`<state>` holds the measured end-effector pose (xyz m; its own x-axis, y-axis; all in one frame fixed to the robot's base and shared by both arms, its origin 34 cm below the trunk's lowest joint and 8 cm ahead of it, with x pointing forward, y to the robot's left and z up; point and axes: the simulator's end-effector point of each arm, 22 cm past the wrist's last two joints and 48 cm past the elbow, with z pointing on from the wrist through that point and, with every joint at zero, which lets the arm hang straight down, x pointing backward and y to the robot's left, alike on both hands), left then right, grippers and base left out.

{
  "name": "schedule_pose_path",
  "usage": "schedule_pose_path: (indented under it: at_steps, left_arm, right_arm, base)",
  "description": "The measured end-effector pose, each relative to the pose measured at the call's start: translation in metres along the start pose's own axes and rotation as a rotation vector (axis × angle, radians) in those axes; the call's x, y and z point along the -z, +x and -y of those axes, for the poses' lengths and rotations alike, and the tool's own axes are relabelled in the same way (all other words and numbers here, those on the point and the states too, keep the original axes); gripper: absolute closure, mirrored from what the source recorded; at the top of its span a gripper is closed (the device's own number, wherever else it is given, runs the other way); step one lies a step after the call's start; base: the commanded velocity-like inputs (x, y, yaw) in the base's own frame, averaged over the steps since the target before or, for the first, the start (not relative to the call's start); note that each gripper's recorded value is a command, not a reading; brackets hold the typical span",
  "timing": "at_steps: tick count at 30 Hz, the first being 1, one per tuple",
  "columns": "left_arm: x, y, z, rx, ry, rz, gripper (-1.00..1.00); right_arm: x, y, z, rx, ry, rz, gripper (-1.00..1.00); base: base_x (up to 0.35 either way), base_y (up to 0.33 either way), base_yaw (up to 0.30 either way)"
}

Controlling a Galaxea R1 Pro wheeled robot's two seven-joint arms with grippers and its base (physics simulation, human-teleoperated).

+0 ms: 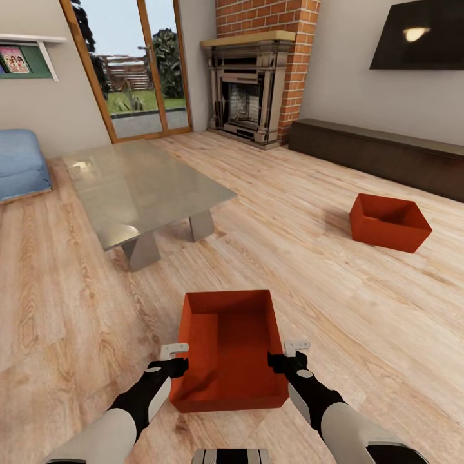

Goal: Move the two storage containers from the living room to the garage. In the garage, place one container on the floor and stack the other container on top of it (either order is fine).

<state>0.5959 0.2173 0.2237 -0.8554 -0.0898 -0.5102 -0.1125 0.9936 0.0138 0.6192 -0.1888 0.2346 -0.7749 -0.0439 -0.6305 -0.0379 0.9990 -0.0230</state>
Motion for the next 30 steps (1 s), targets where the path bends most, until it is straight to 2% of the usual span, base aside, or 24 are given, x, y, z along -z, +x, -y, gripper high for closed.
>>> schedule_pose_path:
  at_steps: [14,30]
  left_arm:
    - [-0.019,0.028,-0.001,-0.002,-0.004,-0.04,-1.0]
    - [-0.019,0.028,0.002,-0.001,0.001,-0.039,-1.0]
  right_arm:
    - [-0.015,0.031,-0.002,-0.001,-0.005,-0.04,-1.0]
    - [-0.015,0.031,-0.004,-0.002,-0.009,-0.04,-1.0]
  base:
    - [0.0,0.0,0.0]
    - [0.0,0.0,0.0]
